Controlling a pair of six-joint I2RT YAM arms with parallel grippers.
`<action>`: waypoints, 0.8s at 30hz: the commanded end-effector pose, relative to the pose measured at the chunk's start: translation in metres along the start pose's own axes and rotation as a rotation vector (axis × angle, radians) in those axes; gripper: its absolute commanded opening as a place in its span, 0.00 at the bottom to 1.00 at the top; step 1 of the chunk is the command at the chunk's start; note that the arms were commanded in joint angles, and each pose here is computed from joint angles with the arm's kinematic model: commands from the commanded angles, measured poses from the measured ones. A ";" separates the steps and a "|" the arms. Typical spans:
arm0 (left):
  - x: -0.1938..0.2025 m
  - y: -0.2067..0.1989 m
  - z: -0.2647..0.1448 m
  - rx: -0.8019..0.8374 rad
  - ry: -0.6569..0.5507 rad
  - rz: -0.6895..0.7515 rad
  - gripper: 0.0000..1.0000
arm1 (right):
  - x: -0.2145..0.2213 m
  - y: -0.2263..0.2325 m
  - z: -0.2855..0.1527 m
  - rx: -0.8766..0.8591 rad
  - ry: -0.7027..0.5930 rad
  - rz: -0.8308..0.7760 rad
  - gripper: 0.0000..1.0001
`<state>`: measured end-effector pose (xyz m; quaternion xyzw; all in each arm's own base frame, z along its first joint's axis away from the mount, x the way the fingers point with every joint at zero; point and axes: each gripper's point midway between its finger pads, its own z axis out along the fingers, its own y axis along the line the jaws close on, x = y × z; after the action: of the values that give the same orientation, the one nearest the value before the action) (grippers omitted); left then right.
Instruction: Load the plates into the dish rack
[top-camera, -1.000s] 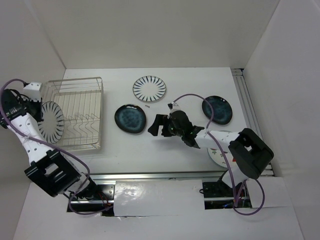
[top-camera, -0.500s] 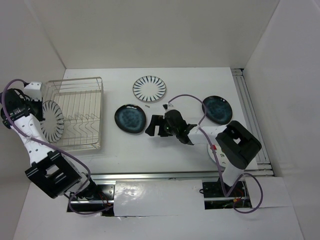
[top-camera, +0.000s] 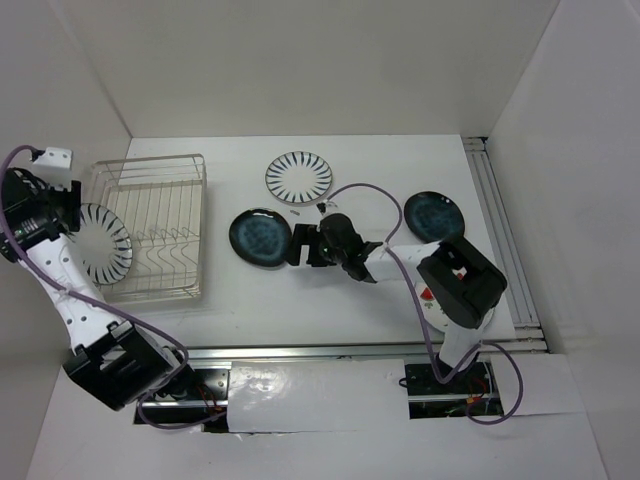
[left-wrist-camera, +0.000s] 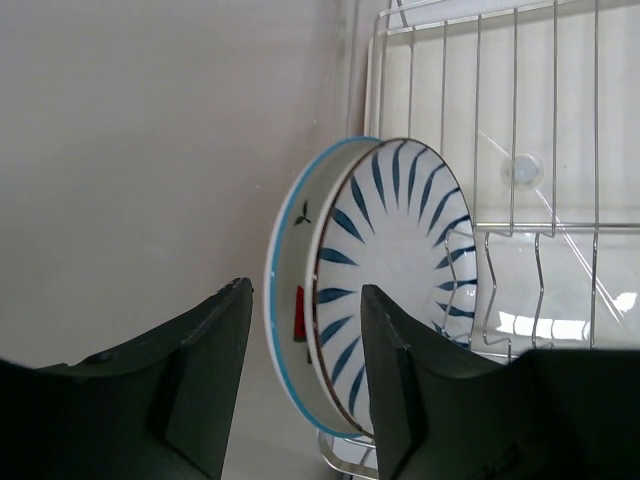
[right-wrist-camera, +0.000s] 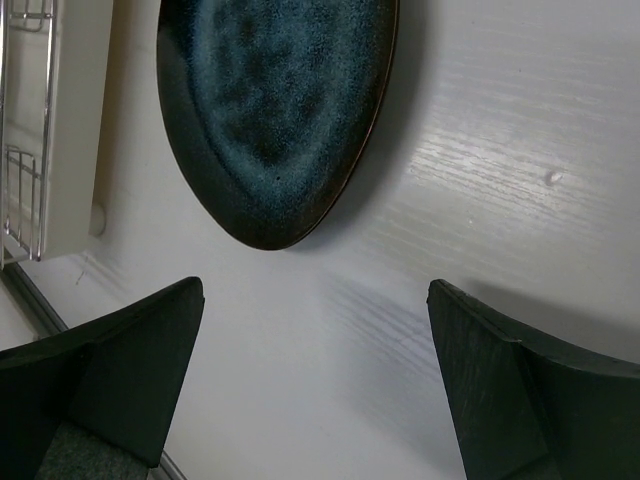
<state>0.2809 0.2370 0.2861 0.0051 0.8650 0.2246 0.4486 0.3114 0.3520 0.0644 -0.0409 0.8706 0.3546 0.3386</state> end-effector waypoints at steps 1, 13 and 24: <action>-0.041 0.017 -0.028 -0.056 -0.102 0.050 0.60 | -0.019 0.013 0.012 -0.019 -0.062 -0.005 1.00; -0.076 -0.094 -0.120 0.392 -0.178 -0.058 0.78 | -0.010 -0.007 0.048 0.031 -0.075 0.063 0.83; -0.084 -0.163 -0.135 0.674 -0.142 -0.184 0.78 | -0.001 -0.028 0.075 0.106 -0.086 0.153 0.60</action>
<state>0.2584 0.0398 0.3549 0.1034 0.8554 -0.0703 0.5026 0.3621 0.3859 0.0377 0.0360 0.8566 0.3684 0.3596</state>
